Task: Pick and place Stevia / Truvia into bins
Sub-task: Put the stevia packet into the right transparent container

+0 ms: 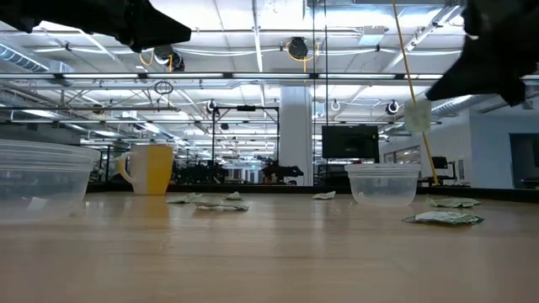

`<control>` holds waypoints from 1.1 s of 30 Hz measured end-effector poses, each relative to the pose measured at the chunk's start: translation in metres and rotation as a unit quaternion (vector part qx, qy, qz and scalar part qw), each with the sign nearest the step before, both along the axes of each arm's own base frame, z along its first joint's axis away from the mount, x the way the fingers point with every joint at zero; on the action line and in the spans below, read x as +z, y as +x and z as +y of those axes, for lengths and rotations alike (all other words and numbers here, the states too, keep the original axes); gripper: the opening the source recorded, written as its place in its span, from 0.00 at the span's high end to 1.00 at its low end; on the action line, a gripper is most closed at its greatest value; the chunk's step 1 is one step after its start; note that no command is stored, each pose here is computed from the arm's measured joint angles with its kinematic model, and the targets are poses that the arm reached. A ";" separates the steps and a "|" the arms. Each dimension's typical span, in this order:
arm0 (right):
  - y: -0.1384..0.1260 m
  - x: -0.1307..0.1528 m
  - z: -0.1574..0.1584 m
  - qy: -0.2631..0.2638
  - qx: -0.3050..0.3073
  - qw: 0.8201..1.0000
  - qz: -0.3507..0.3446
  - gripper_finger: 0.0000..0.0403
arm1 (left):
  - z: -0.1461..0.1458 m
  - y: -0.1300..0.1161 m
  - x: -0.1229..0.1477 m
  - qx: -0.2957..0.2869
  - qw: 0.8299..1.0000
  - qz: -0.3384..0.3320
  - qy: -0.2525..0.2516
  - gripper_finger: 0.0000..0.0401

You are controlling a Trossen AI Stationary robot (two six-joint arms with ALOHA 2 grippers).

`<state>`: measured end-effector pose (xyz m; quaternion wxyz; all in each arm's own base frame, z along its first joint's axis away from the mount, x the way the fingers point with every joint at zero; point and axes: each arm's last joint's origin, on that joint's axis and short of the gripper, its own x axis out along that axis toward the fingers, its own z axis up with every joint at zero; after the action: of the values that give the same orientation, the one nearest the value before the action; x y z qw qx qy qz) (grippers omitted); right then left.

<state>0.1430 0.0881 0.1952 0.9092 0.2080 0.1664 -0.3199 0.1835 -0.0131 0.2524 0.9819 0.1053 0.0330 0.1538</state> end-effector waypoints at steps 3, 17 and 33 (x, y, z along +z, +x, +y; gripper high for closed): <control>0.010 0.007 -0.016 -0.024 -0.023 0.999 0.005 1.00 | 0.000 0.000 0.000 0.000 1.000 0.000 -0.001 0.71; 0.053 -0.016 -0.070 0.024 0.013 0.998 0.049 1.00 | 0.000 0.000 0.000 0.000 1.000 -0.001 -0.002 0.71; 0.048 -0.047 -0.083 0.105 0.058 0.991 0.065 1.00 | 0.000 0.000 0.000 0.000 1.000 0.000 -0.001 0.71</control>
<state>0.1911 0.0054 0.1481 0.8867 0.2710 0.2696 -0.2601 0.1835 -0.0130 0.2524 0.9820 0.1043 0.0328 0.1540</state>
